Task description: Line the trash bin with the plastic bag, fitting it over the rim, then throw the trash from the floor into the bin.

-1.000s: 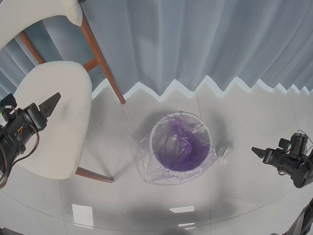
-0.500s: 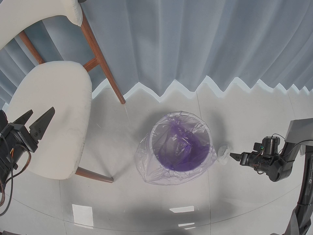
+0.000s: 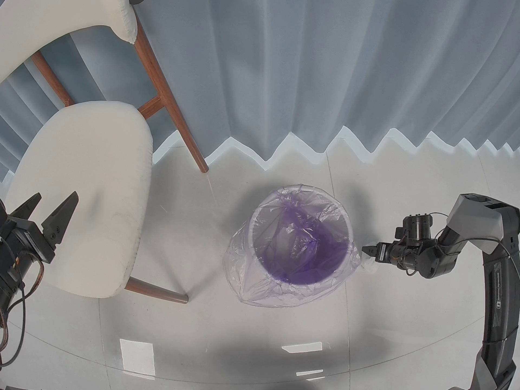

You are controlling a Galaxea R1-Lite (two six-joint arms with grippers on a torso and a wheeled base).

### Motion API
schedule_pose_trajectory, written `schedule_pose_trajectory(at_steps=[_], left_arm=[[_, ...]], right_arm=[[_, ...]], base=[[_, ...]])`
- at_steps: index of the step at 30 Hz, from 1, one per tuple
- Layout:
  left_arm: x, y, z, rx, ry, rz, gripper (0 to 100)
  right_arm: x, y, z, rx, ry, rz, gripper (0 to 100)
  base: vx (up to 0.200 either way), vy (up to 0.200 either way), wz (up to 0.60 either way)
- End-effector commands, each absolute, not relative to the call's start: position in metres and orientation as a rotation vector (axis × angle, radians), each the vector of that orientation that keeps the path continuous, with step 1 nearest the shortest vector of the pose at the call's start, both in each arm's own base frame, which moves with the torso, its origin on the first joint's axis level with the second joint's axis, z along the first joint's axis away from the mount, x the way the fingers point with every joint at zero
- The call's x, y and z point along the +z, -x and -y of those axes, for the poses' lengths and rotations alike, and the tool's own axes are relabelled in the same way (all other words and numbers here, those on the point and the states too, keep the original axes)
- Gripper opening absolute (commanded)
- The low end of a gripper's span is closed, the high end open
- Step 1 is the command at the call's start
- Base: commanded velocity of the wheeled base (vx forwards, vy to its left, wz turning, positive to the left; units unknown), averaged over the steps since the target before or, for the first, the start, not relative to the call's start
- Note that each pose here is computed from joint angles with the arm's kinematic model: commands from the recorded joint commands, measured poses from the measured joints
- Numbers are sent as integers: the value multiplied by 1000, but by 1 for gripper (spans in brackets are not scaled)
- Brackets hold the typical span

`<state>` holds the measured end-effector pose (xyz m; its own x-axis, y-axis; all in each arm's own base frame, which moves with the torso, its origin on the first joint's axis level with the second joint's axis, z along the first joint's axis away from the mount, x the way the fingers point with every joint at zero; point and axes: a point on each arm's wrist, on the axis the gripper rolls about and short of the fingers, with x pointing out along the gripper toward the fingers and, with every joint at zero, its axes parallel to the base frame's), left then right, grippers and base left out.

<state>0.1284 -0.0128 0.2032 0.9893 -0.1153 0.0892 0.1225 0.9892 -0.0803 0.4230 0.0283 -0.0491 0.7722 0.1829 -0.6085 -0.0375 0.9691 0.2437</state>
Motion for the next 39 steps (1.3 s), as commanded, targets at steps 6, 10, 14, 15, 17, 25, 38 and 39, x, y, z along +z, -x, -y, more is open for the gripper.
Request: schedule_pose_trajectory(at_steps=[6,10,14,15,17,25,38,39], left_arm=[[205,-118,4,-52,82,121,100],[204,-114,3,-44,81,127,100],[201,-108,2,-44,80,132,100],[200,-107,2,-44,80,132,100],[200,-106,2,-44,80,133,100],[199,-104,1,-28,74,136,100],[193,-89,-3,21,67,156,100],[193,-89,-3,21,67,156,100]], right_arm=[[-61,-455,-38,103,-208,-741,100],[-61,-457,-38,104,-207,-738,0],[-61,-458,-38,102,-210,-747,0],[-60,-457,-38,102,-211,-747,0],[-61,-456,-37,99,-210,-748,0],[-26,-432,-10,55,-231,-667,0],[89,-285,8,10,-360,-404,0],[101,-269,-2,52,-357,-362,0]], base=[[0,0,0],[0,0,0],[0,0,0],[0,0,0],[0,0,0],[0,0,0],[0,0,0],[0,0,0]])
